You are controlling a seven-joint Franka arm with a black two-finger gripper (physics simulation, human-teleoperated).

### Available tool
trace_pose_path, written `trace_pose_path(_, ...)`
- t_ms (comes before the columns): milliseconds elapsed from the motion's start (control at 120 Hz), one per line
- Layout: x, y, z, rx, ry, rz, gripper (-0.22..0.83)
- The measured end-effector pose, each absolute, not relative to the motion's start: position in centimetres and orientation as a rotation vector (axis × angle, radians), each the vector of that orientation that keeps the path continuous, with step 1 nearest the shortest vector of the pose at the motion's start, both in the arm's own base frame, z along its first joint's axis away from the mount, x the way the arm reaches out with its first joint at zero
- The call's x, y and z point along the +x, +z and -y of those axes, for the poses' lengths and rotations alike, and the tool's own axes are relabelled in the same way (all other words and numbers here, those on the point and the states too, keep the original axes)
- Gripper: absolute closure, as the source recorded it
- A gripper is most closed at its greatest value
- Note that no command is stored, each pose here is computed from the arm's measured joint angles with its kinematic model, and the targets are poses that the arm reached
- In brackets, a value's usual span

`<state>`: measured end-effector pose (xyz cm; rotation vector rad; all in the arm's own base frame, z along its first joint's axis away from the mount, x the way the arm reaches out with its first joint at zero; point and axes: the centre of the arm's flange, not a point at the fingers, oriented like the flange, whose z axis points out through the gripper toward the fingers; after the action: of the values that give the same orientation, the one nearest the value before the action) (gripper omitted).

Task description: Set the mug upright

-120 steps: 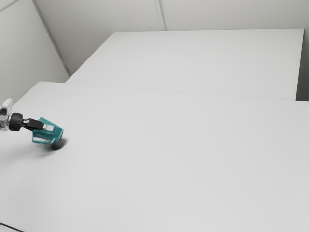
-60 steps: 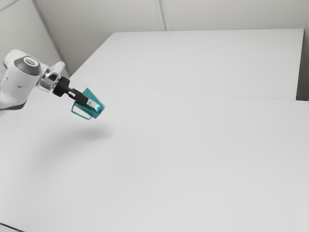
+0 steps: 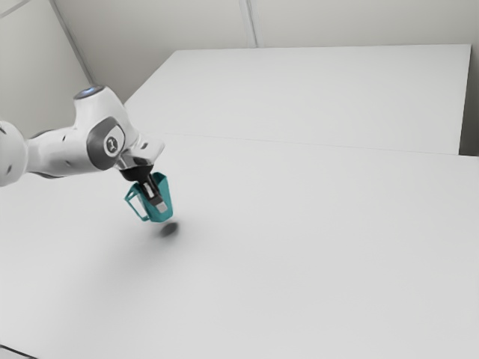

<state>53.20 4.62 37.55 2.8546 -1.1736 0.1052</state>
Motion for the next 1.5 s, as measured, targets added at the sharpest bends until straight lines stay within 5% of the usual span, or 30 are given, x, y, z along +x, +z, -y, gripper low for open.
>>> trace_pose_path(233,49.9,34.2,0.6,2.939,0.150,1.269,0.78)
trace_pose_path(400,48.4,33.6,-2.5,3.049,0.258,1.103,0.79)
trace_pose_path(1175,47.9,31.8,-3.6,3.123,0.362,0.801,0.77)
trace_pose_path(1500,47.9,31.8,-3.7,3.127,0.362,0.765,0.58)
